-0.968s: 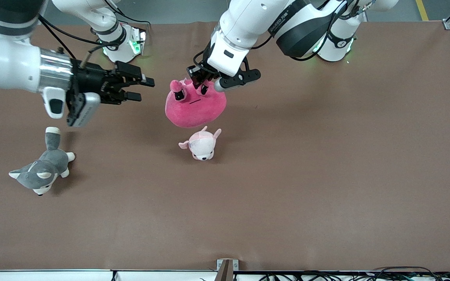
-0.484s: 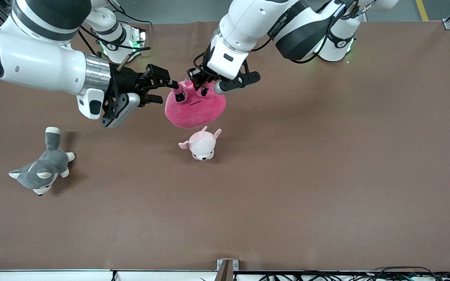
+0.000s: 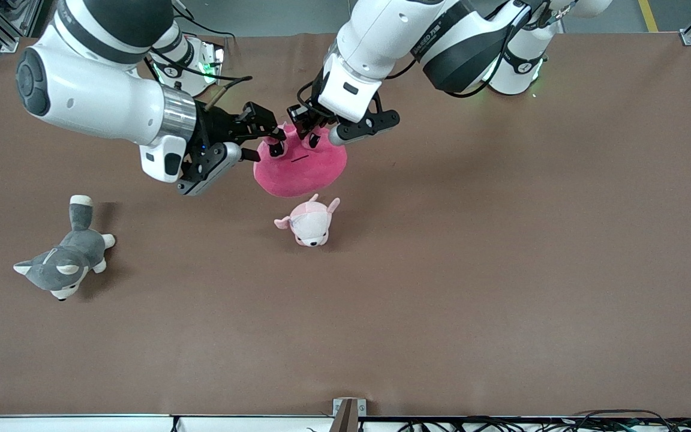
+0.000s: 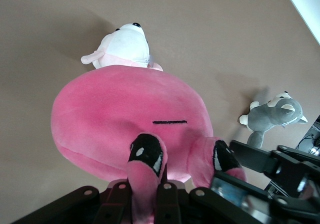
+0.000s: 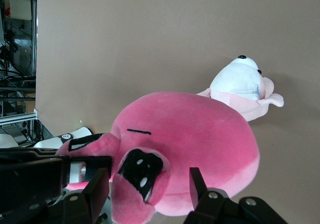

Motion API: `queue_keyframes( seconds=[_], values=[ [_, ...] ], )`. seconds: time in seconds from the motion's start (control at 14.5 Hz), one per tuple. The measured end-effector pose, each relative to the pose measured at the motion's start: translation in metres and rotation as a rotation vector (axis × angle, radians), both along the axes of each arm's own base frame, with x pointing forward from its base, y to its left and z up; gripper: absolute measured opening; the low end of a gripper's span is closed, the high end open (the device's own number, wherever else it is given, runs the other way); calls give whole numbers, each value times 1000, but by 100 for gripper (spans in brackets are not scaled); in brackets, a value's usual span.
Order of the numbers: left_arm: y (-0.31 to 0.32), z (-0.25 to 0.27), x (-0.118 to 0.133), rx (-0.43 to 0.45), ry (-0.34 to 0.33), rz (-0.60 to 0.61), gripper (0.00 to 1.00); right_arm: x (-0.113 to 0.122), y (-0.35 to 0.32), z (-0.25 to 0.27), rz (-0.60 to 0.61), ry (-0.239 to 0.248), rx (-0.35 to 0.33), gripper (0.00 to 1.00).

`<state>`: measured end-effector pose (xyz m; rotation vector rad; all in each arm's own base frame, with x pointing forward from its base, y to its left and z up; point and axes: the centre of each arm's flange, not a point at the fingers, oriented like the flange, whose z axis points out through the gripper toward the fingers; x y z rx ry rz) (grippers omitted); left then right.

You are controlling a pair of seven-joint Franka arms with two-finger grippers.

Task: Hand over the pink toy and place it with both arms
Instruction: 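Close the right gripper on the pig beside the left gripper, then open the left gripper while the right gripper pulls the pig away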

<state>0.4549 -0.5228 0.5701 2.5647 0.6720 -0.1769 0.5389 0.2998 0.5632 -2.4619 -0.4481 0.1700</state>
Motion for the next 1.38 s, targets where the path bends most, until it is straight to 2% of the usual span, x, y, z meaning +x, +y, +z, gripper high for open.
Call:
queue_keyframes(
  seconds=[0.07,0.21,0.35,0.55,0.62,0.83,1.04,1.24,1.38],
  values=[
    [0,0,0,0,0,0,15,-1,2,0,3,-1,-1,73],
    [0,0,0,0,0,0,15,0,2,-3,4,4,-4,52],
    [0,0,0,0,0,0,15,1,3,-8,6,11,-8,49],
    [0,0,0,0,1,0,15,2,3,-10,5,15,-10,16],
    [0,0,0,0,1,0,15,3,2,-10,3,14,-10,11],
    [0,0,0,0,1,0,12,3,0,-11,6,21,-13,11],
    [1,2,1,10,-23,-3,34,0,-1,-13,22,33,-31,11],
    [5,12,3,41,-81,-8,67,-2,-5,-16,37,48,-61,11],
    [12,19,5,48,-103,-10,85,8,-28,-18,8,58,-78,11]
  ],
)
